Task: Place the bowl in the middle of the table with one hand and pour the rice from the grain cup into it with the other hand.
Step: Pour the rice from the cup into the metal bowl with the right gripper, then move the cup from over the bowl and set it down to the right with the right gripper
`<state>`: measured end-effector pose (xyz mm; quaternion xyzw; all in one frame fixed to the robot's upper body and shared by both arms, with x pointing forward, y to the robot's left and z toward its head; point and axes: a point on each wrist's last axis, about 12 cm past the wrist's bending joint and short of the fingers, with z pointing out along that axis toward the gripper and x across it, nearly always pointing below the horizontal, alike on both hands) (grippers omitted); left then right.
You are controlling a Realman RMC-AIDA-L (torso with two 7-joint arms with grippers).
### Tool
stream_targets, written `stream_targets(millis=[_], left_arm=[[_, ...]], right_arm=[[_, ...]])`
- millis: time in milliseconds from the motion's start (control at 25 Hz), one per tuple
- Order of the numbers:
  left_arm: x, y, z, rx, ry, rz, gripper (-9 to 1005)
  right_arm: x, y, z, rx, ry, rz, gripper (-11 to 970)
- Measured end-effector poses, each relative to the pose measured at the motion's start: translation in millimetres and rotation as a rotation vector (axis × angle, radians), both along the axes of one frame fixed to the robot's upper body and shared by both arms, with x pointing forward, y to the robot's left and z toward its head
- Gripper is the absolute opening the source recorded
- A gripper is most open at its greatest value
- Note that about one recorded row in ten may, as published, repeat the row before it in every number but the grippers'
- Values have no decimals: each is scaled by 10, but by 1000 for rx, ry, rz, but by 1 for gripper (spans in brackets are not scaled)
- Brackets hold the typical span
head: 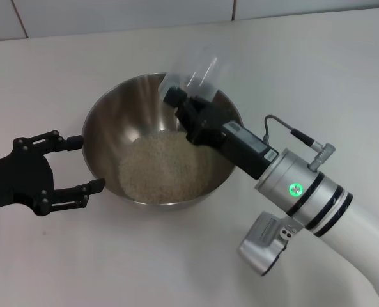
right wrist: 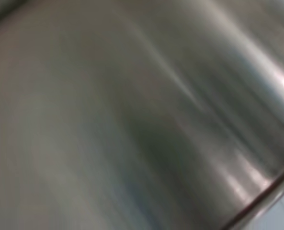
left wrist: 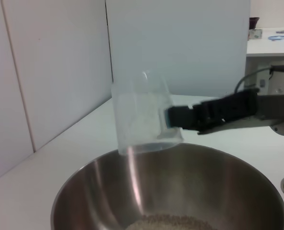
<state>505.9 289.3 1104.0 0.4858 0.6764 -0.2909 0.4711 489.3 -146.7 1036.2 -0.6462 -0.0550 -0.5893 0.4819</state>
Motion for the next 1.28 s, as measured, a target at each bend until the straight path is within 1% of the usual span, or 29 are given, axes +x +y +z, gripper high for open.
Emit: stream_targets(millis=[80,160,280,480,640,680,840,1000,1160,1280], left_arm=[[-1,0,0,0,0,-1,814],[-2,1,-1,0,1,-1,814],[-5,2,-3,-1,1,0,814],[-6,3,-3,-1,2,0,814],[-3,4,0,-1,0,1,814],[-2,4,1,-1,0,1,813],[1,0,8,1,-3,-1,813],[-5,10,23,5,-11,0,813],[-9,16,30,6,-15,2,813],[-14,20,28,6,-13,4,813]], right_arm=[[3,48,47,98,52,-28,9],[-33,112,129,281,135,-29,9],[-99,162,226,539,258,10,9],[-159,198,320,899,448,40,8],[-154,153,383,1177,563,65,8],[-148,121,397,1270,601,85,8],[-121,-16,409,1548,705,156,8],[-50,-256,339,1796,792,213,8],[28,-551,213,1984,890,270,8],[81,-745,100,2057,956,248,8]])
